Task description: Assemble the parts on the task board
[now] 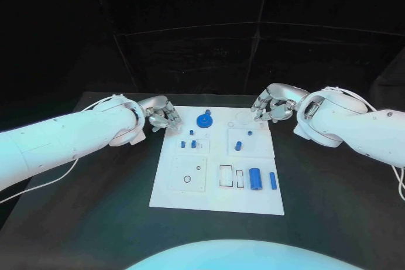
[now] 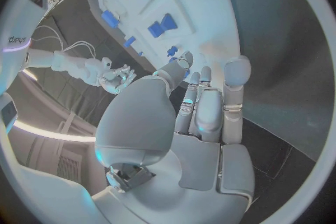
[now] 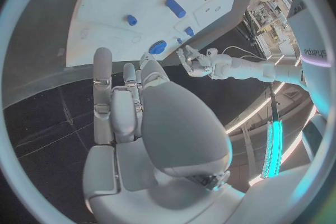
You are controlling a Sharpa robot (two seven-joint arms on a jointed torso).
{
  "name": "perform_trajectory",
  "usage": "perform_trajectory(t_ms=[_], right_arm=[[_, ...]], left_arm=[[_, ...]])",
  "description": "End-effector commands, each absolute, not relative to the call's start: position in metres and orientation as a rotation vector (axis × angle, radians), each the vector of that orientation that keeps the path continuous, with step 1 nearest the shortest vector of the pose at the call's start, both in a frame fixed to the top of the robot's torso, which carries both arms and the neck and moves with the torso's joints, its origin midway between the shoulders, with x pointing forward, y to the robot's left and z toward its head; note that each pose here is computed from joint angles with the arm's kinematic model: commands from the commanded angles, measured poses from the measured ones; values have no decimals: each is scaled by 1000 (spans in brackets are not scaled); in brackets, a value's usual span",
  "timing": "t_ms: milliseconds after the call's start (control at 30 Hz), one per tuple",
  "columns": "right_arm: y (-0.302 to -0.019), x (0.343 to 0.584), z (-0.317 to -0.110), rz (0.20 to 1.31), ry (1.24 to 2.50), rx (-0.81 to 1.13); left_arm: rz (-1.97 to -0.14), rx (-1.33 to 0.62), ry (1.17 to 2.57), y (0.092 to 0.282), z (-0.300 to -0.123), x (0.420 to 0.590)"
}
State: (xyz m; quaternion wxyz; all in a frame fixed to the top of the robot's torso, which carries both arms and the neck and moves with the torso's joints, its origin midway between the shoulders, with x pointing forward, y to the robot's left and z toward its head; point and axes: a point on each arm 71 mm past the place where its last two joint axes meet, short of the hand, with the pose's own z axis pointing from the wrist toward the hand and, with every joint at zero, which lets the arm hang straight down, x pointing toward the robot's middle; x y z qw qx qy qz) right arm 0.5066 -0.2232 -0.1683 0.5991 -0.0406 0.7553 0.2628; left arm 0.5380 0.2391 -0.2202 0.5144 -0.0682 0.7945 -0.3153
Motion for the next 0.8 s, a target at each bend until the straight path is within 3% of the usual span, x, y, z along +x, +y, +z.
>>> perform_trajectory(t_ms=[33, 300, 800], right_arm=[[-221, 503, -175, 479, 1747, -271], [-214, 495, -190, 451, 1702, -386], [-201, 490, -206, 453, 1716, -461]], left_arm=[[-1125, -482, 1653, 248, -198, 538], [-1454, -880, 1366, 258, -184, 528], [-1602, -1034, 1290, 249, -180, 512]])
